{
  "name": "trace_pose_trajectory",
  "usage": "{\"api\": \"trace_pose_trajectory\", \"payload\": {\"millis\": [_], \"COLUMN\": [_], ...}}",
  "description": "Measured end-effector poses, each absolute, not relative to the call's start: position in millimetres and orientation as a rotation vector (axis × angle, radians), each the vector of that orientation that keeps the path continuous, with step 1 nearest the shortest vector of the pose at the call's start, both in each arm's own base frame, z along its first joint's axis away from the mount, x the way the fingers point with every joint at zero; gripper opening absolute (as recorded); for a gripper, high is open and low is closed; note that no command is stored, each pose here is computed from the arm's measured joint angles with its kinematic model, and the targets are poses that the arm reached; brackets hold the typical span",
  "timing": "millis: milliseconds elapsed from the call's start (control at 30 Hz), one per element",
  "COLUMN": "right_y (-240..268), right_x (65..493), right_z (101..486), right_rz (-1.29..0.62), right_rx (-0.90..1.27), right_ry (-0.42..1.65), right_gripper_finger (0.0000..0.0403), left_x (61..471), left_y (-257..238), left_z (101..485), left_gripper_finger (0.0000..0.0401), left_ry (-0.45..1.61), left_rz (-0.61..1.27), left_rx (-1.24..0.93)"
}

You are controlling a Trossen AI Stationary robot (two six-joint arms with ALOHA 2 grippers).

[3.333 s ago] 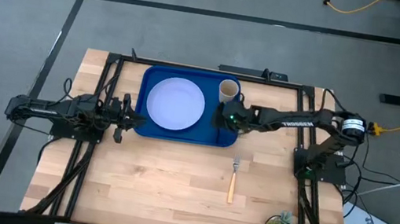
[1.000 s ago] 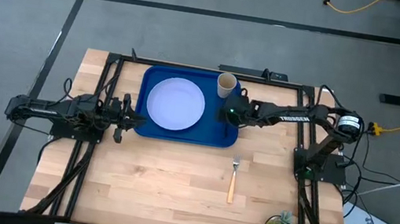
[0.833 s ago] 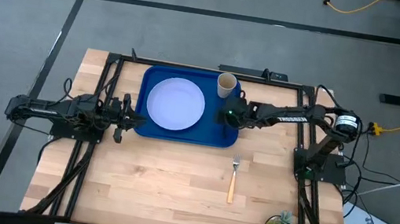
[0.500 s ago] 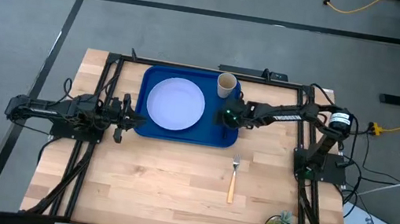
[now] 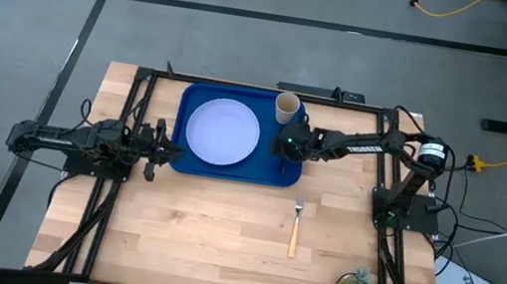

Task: Pick and place plate/cup/fork/spoon on tray
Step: Put the black spoon on the blue tray

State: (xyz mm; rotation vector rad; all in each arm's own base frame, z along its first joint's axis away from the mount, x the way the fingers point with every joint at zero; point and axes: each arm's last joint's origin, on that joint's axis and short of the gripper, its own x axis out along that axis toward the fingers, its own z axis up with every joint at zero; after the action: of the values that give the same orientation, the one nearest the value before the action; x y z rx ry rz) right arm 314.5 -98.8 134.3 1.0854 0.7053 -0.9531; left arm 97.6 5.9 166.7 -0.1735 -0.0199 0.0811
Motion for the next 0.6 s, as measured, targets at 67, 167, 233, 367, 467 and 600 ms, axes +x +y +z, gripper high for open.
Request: {"api": "trace_pose_trajectory", "payload": {"millis": [67,167,233,367,467,600], "right_y": [-99.1,-99.1,-99.1,-99.1,-99.1,-99.1], "right_x": [314.4,314.4,314.4,314.4,314.4,314.4], "right_z": [134.3,134.3,134.3,134.3,134.3,134.3], "right_rz": [-0.958,-0.957,-0.954,-0.952,-0.952,-0.951], "right_rx": [1.075,1.074,1.068,1.066,1.066,1.064], "right_ry": [0.703,0.703,0.707,0.708,0.709,0.710], "right_gripper_finger": [0.0019,0.0020,0.0020,0.0021,0.0021,0.0021], "left_x": [97.6,97.6,97.6,97.6,97.6,97.6], "left_y": [5.9,5.9,5.9,5.9,5.9,5.9], "left_z": [166.7,166.7,166.8,166.7,166.8,166.7], "left_gripper_finger": [0.0065,0.0065,0.0065,0.0065,0.0065,0.0065], "left_ry": [-0.020,-0.020,-0.020,-0.020,-0.020,-0.020], "left_rz": [0.081,0.081,0.081,0.081,0.081,0.081], "left_rx": [-0.174,-0.174,-0.174,-0.174,-0.174,-0.175]}}
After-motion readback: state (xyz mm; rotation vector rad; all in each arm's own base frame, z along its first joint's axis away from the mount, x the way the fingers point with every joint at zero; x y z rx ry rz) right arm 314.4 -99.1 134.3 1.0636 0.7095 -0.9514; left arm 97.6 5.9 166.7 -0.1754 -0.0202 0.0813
